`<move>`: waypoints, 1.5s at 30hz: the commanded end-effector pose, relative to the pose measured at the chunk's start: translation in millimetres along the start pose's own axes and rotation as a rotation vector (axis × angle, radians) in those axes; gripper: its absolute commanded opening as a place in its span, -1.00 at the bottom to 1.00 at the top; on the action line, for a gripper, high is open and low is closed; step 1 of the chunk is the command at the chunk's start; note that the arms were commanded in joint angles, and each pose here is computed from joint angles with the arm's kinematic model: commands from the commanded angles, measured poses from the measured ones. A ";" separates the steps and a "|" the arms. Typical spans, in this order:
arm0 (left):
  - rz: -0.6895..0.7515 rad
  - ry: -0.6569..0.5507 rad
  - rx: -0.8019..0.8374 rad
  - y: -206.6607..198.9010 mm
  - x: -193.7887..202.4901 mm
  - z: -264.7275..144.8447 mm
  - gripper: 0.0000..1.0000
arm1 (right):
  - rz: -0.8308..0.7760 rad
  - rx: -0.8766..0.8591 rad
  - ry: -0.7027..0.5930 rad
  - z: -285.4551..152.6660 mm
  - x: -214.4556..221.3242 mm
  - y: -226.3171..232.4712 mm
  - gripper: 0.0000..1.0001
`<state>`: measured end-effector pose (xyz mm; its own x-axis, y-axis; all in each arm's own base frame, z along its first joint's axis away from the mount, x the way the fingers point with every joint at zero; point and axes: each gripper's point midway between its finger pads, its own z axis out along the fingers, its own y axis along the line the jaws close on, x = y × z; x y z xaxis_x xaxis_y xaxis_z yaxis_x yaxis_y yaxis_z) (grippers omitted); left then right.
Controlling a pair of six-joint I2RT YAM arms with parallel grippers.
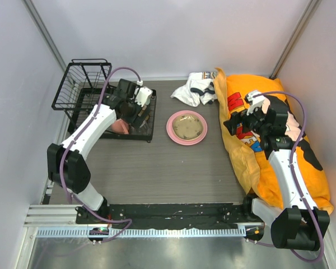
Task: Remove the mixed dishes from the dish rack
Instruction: Pick up the cup from the dish rack.
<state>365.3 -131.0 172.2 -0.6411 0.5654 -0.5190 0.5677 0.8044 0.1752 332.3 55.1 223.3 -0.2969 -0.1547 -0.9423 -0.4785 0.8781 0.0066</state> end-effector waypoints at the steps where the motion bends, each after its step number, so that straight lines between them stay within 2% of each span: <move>1: 0.009 -0.098 0.026 -2.0 -26.1 5.4 0.68 | -0.039 0.010 -0.053 -4.7 -21.8 -2.7 0.99; 10: 0.152 -0.096 0.102 -6.7 -28.4 22.0 0.79 | -0.037 0.014 -0.044 -3.0 -19.2 -4.8 0.99; 27: 0.200 -0.071 0.166 11.6 -24.4 52.5 0.84 | -0.042 0.020 -0.040 -2.8 -18.7 -5.8 0.99; 45: 0.202 -0.066 0.281 -6.1 -17.2 63.9 0.86 | -0.043 0.027 -0.037 -3.2 -18.4 -7.4 0.99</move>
<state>398.0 -150.5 118.1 -0.5099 0.6922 -0.5108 0.7879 0.6141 0.0457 333.0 53.6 222.6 -0.2975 -0.1598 -0.9413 -0.4732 0.8810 0.0000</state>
